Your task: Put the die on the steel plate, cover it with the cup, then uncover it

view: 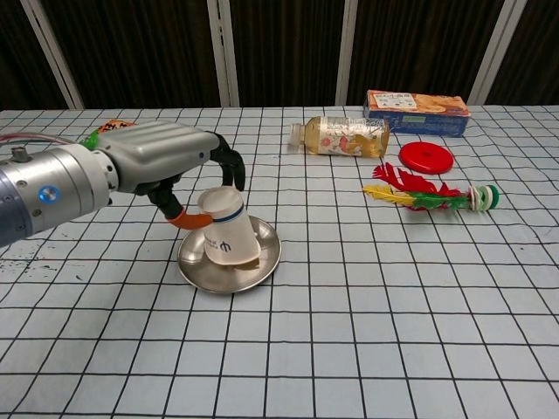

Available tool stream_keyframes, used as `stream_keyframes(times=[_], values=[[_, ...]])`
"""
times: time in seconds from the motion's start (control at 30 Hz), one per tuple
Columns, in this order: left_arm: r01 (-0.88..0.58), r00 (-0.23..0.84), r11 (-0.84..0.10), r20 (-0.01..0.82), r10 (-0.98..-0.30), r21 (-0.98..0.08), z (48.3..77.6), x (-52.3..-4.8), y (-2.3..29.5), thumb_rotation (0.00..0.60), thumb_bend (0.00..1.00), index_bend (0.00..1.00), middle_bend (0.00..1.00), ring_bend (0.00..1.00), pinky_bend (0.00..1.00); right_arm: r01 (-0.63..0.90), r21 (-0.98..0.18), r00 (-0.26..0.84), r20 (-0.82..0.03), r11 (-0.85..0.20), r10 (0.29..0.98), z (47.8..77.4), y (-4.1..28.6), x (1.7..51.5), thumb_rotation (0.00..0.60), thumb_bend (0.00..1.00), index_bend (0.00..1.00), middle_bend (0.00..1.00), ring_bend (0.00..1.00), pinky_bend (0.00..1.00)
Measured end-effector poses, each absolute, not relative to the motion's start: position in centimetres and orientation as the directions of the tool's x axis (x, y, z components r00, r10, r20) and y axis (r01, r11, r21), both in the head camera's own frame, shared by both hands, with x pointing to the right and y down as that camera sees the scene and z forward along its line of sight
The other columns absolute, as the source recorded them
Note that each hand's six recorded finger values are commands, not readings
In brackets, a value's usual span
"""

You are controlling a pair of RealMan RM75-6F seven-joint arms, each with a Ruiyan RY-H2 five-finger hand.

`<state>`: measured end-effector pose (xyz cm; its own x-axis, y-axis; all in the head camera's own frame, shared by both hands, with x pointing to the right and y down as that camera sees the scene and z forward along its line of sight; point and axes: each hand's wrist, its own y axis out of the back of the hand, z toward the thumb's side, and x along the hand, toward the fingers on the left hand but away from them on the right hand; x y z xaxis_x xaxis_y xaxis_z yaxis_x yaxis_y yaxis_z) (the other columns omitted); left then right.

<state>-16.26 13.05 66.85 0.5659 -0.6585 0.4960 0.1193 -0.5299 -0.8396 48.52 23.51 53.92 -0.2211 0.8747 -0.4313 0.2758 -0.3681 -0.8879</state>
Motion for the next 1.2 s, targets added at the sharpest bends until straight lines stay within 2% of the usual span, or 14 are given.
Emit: stream_keyframes(times=[0.3, 0.53, 0.83, 1.0, 1.2], values=[[0.096, 0.587, -0.566, 0.506, -0.632, -0.818, 67.3, -15.5, 13.9, 0.6, 0.58, 0.43, 0.42, 0.12, 0.13, 0.279, -0.887, -0.226, -0.432, -0.367, 0.873, 54.0, 23.5, 48.7, 0.6, 0.1, 0.21, 0.13, 0.14, 0.03], [0.007, 0.59, -0.674, 0.548, -0.593, -0.738, 67.1, -14.9, 14.9, 0.6, 0.58, 0.43, 0.42, 0.12, 0.13, 0.279, -0.888, -0.227, -0.43, -0.365, 0.874, 54.0, 23.4, 48.7, 0.6, 0.1, 0.21, 0.13, 0.14, 0.03], [-0.04, 0.577, -0.76, 0.606, -0.547, -0.648, 66.4, -15.5, 15.5, 0.6, 0.58, 0.43, 0.42, 0.12, 0.13, 0.279, -0.887, -0.223, -0.433, -0.368, 0.873, 54.0, 23.4, 48.4, 0.6, 0.1, 0.21, 0.14, 0.14, 0.03], [-0.019, 0.563, -0.766, 0.626, -0.539, -0.643, 66.8, -16.1, 15.4, 0.6, 0.58, 0.43, 0.42, 0.12, 0.13, 0.281, -0.886, -0.226, -0.434, -0.368, 0.872, 54.0, 23.4, 48.5, 0.6, 0.1, 0.21, 0.13, 0.14, 0.03], [0.054, 0.562, -0.712, 0.611, -0.557, -0.7, 67.2, -16.5, 15.0, 0.6, 0.58, 0.43, 0.42, 0.12, 0.13, 0.284, -0.883, -0.223, -0.439, -0.373, 0.87, 54.1, 23.4, 48.4, 0.6, 0.1, 0.21, 0.14, 0.14, 0.03]])
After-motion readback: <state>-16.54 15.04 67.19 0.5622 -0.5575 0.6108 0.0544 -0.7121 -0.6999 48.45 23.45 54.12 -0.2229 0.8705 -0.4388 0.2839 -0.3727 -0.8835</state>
